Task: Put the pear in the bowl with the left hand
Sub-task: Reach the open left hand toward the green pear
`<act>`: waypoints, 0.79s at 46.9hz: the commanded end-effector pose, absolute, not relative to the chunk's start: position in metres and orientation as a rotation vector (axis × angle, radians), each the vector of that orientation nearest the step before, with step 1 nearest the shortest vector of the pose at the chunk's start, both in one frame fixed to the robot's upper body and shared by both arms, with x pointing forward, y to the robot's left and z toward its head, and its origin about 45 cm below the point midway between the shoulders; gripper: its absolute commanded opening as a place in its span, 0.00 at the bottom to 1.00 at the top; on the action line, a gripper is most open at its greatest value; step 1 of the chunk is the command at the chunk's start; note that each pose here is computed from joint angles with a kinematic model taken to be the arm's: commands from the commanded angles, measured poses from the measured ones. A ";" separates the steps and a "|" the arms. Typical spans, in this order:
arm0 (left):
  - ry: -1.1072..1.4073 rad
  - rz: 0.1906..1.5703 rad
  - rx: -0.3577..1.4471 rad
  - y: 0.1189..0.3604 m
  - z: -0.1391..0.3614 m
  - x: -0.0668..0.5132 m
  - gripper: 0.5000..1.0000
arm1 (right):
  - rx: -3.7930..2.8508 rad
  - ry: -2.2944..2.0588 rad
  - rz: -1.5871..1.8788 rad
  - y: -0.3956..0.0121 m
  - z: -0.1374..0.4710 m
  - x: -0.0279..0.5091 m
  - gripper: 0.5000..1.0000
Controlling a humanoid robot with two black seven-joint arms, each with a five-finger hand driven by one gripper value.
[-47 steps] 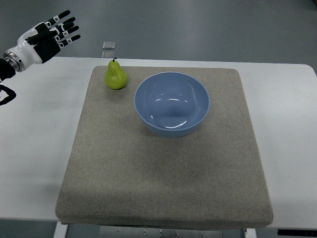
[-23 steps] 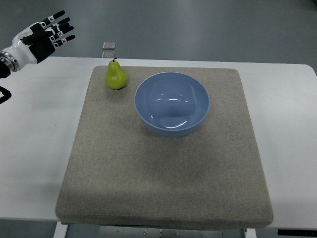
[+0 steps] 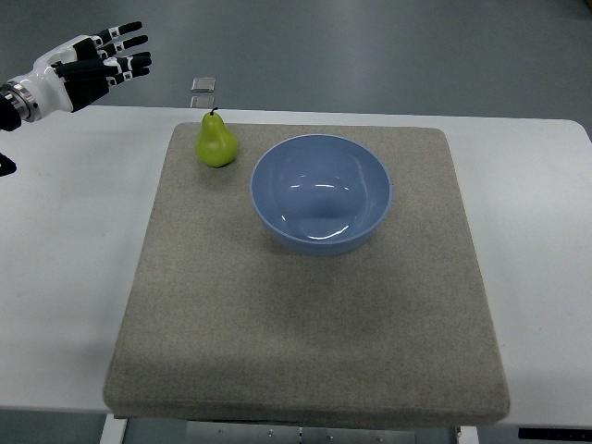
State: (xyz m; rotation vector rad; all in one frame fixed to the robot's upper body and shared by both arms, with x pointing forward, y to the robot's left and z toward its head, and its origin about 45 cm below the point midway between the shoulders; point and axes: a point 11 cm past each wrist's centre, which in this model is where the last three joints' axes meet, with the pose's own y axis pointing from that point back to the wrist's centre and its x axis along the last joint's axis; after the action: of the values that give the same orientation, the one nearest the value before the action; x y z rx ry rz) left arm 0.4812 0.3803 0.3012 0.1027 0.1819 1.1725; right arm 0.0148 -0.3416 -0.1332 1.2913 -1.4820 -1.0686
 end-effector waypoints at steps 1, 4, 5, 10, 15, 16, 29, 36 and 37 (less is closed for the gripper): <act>0.120 1.154 0.184 0.378 0.304 0.483 0.99 | 1.291 -1.482 -1.069 -0.342 -0.133 0.015 0.85; 0.065 1.135 0.253 0.376 0.307 0.484 0.99 | 1.290 -1.483 -1.067 -0.342 -0.133 0.015 0.85; 0.049 1.128 0.273 0.375 0.307 0.485 0.99 | 1.291 -1.483 -1.070 -0.342 -0.133 0.015 0.85; -0.018 1.103 0.363 0.373 0.308 0.486 0.99 | 1.291 -1.482 -1.069 -0.342 -0.133 0.015 0.85; -0.104 1.072 0.460 0.370 0.315 0.489 0.99 | 1.291 -1.482 -1.069 -0.342 -0.133 0.015 0.85; -0.126 1.063 0.486 0.369 0.316 0.490 0.99 | 1.291 -1.482 -1.069 -0.342 -0.133 0.015 0.85; -0.369 0.905 0.744 0.335 0.309 0.498 0.99 | 1.291 -1.482 -1.069 -0.342 -0.133 0.015 0.85; -0.503 0.823 0.881 0.314 0.298 0.502 0.99 | 1.291 -1.482 -1.069 -0.342 -0.133 0.015 0.85; -0.522 0.815 0.902 0.312 0.295 0.503 0.99 | 1.291 -1.482 -1.069 -0.342 -0.133 0.015 0.85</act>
State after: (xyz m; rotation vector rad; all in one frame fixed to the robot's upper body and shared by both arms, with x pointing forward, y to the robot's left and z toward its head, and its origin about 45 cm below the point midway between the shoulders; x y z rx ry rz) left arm 0.5013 0.3178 0.3008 0.8431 -0.4661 0.8413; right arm 0.0148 -0.3416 -0.1332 1.2912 -1.4820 -1.0686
